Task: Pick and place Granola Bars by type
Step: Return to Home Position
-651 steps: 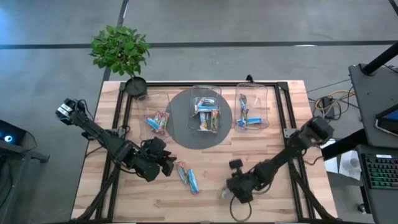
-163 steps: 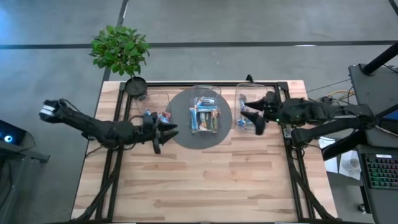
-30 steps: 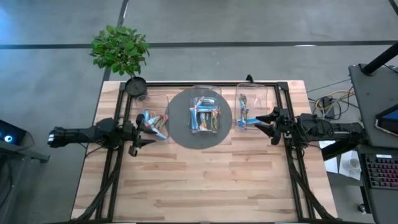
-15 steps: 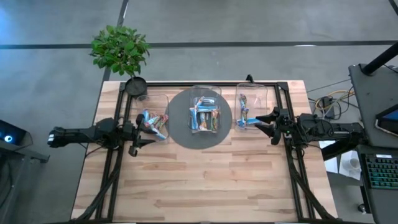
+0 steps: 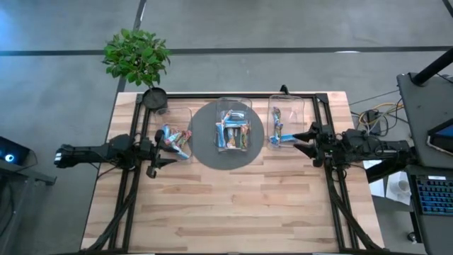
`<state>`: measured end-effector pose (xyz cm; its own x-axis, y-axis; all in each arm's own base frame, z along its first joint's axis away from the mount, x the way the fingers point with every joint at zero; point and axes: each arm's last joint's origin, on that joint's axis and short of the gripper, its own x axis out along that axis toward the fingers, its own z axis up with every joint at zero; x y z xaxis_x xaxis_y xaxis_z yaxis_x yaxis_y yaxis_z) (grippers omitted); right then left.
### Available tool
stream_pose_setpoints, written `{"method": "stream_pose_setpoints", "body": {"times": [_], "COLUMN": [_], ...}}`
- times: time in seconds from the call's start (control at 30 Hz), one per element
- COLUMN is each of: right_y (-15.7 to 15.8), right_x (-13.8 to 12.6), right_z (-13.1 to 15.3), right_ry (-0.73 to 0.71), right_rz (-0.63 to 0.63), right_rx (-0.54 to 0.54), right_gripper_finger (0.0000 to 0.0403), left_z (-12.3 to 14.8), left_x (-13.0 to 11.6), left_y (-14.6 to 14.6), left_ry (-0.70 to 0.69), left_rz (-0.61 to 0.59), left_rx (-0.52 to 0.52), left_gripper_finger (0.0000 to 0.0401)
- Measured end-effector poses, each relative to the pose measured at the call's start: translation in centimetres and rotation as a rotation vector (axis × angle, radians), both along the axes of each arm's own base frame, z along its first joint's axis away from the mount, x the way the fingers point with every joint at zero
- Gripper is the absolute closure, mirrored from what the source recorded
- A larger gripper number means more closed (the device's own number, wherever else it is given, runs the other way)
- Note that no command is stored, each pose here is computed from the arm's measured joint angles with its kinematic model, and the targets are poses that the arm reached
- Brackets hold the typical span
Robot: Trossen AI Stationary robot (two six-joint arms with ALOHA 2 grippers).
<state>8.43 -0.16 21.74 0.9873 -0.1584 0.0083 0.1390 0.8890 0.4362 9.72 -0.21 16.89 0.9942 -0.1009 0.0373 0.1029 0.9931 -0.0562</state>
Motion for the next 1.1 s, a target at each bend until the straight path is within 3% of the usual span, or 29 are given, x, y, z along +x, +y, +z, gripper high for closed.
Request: {"method": "stream_pose_setpoints", "body": {"times": [0.27, 0.47, 0.57, 0.83, 1.1], "right_y": [0.9, 0.3, 0.2, 0.5, 1.1], "right_x": [0.2, 1.2, 1.2, 1.2, 1.2], "right_z": [-0.8, -4.0, -4.2, -4.2, -4.8], "right_ry": [-0.149, -0.107, -0.085, -0.088, -0.043], "right_rz": [0.303, 0.264, 0.249, 0.274, 0.342], "right_rx": [-0.362, -0.334, -0.304, -0.500, -0.493], "right_gripper_finger": [0.0181, 0.0181, 0.0181, 0.0181, 0.0181], "left_z": [0.0, -0.1, -0.1, -0.1, -0.1], "left_x": [0.0, 0.1, 0.1, 0.1, 0.1], "left_y": [0.0, 0.0, 0.0, 0.0, 0.0], "left_ry": [0.003, 0.008, 0.008, 0.010, 0.010], "left_rz": [0.000, 0.001, 0.003, 0.003, 0.003], "left_rx": [0.000, 0.000, 0.000, 0.000, 0.000], "left_gripper_finger": [0.0247, 0.0247, 0.0247, 0.0247, 0.0247]}}
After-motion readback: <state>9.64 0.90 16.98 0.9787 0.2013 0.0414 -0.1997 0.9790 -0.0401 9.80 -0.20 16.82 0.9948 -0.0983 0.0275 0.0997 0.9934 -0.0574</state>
